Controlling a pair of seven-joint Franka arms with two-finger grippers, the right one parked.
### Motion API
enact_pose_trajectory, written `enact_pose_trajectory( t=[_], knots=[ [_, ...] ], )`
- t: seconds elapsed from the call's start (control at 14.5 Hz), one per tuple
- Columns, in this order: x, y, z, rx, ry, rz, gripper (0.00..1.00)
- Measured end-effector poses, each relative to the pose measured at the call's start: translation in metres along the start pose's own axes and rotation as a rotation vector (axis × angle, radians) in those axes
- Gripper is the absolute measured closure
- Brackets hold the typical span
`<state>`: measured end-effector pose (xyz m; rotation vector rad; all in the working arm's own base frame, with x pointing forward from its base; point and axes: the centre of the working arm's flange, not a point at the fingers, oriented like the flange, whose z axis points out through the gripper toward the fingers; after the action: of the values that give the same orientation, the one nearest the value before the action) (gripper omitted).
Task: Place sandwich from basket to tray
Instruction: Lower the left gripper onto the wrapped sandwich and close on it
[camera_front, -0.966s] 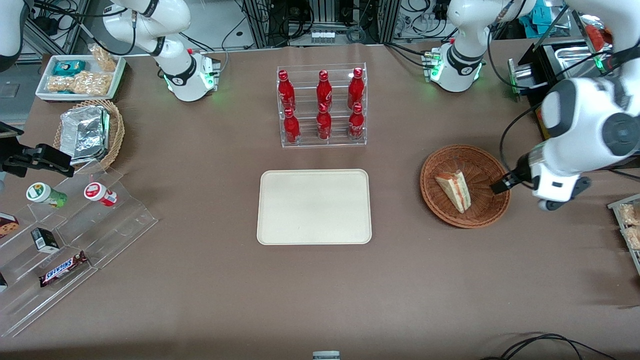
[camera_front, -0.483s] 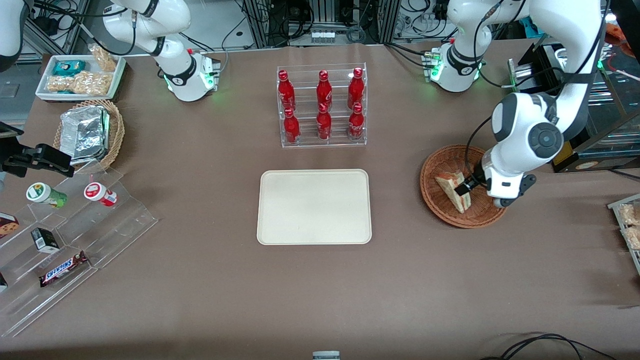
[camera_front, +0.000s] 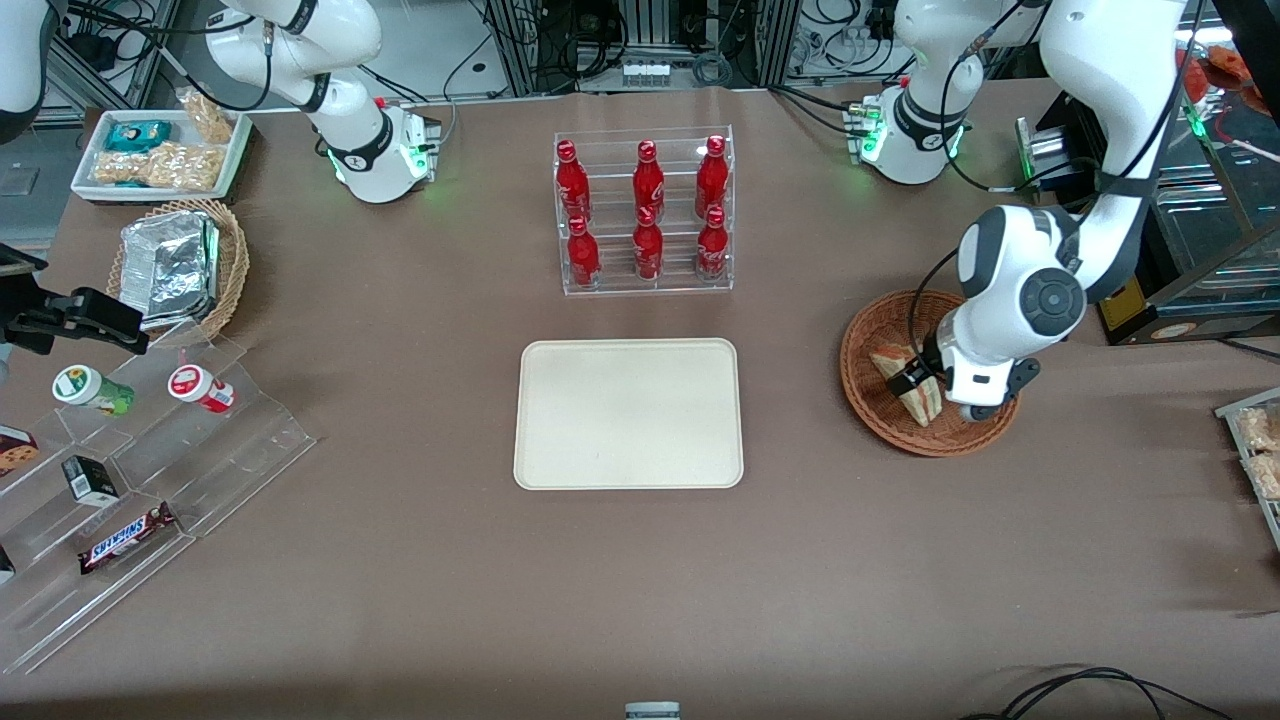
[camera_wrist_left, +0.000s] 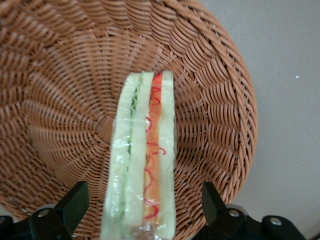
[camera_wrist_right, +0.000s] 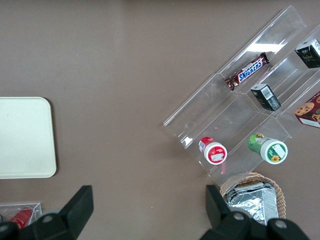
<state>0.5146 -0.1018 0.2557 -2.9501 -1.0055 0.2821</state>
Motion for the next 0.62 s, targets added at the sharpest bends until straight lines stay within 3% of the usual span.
enact_pose_trajectory(
  t=[0.14,0.34,0.62],
  knots=[
    [-0.002,0.0,0.009,0.012,-0.013,-0.002,0.0],
    [-0.003,-0.004,0.017,0.029,-0.031,-0.006,0.1],
    [-0.001,-0.008,0.013,0.042,-0.042,-0.007,0.54]
  ],
)
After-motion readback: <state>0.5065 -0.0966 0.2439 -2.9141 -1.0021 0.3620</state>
